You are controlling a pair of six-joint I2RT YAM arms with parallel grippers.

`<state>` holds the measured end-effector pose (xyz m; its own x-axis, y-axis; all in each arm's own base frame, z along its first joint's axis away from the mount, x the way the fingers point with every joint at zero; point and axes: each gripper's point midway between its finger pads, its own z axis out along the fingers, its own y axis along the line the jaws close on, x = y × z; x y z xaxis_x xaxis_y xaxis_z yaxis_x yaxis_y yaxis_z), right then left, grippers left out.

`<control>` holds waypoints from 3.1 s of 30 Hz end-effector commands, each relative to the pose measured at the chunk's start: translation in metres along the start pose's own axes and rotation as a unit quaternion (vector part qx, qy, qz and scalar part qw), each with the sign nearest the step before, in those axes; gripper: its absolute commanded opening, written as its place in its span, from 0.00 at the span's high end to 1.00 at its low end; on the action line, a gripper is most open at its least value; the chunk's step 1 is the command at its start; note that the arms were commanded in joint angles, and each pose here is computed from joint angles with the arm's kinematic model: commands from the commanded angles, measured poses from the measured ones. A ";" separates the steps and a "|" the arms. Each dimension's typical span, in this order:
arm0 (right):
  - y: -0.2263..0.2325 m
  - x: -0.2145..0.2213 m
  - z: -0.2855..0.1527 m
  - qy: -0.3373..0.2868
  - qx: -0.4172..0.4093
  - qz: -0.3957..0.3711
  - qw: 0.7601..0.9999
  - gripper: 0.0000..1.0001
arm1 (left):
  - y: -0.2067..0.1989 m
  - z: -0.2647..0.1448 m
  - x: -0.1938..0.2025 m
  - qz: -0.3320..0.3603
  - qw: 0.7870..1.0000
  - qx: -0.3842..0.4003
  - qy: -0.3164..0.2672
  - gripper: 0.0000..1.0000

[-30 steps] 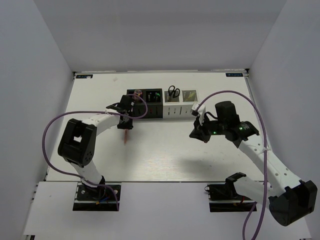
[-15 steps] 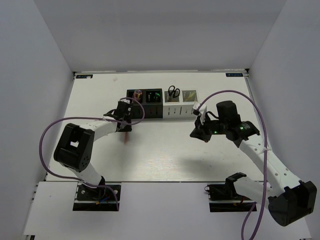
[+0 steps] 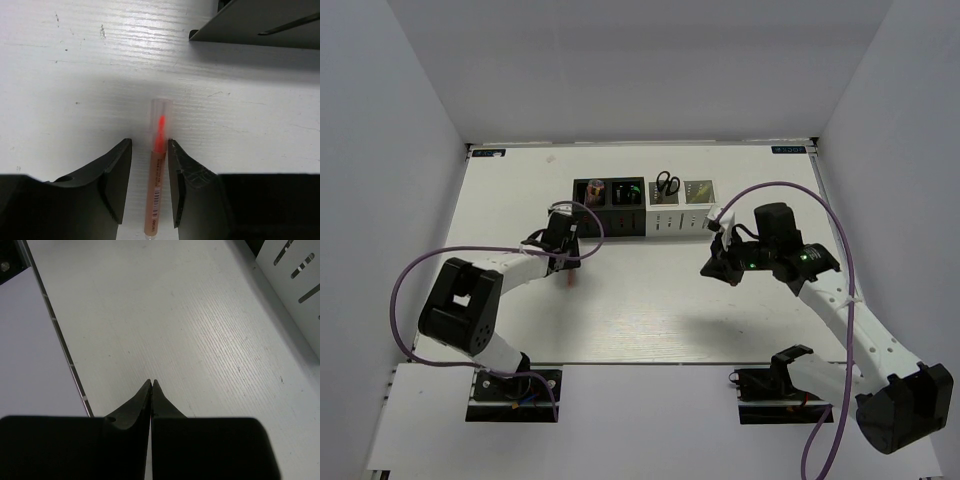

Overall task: Sort the stationery into containers
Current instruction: Grab a piece of stationery with the left arm, then place the stationery into the container

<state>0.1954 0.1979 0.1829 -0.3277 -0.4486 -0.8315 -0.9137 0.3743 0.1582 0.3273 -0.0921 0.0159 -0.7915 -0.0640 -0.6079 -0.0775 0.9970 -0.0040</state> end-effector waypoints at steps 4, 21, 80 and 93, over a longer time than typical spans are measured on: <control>0.003 -0.010 -0.004 -0.024 -0.006 -0.017 1.000 1.00 | 0.015 -0.001 0.028 -0.016 0.999 -0.020 0.022 0.55; 0.006 -0.012 -0.007 -0.031 -0.008 -0.021 0.999 1.00 | 0.046 -0.012 0.100 0.018 0.990 -0.078 0.114 0.64; -0.122 0.016 -0.049 -0.025 0.353 0.045 0.934 1.00 | -0.386 -0.113 -0.220 0.152 0.814 0.455 -0.329 1.00; -0.121 0.014 -0.048 -0.027 0.346 0.040 0.937 1.00 | -0.383 -0.079 -0.200 0.166 0.834 0.434 -0.298 0.67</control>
<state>0.2834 0.1030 0.1633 -0.4095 -0.3847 -0.8272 -0.5074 0.8496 -0.1439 0.4658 -0.4655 0.1847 -0.2504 0.0087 -0.9681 0.7531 0.6301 -0.1892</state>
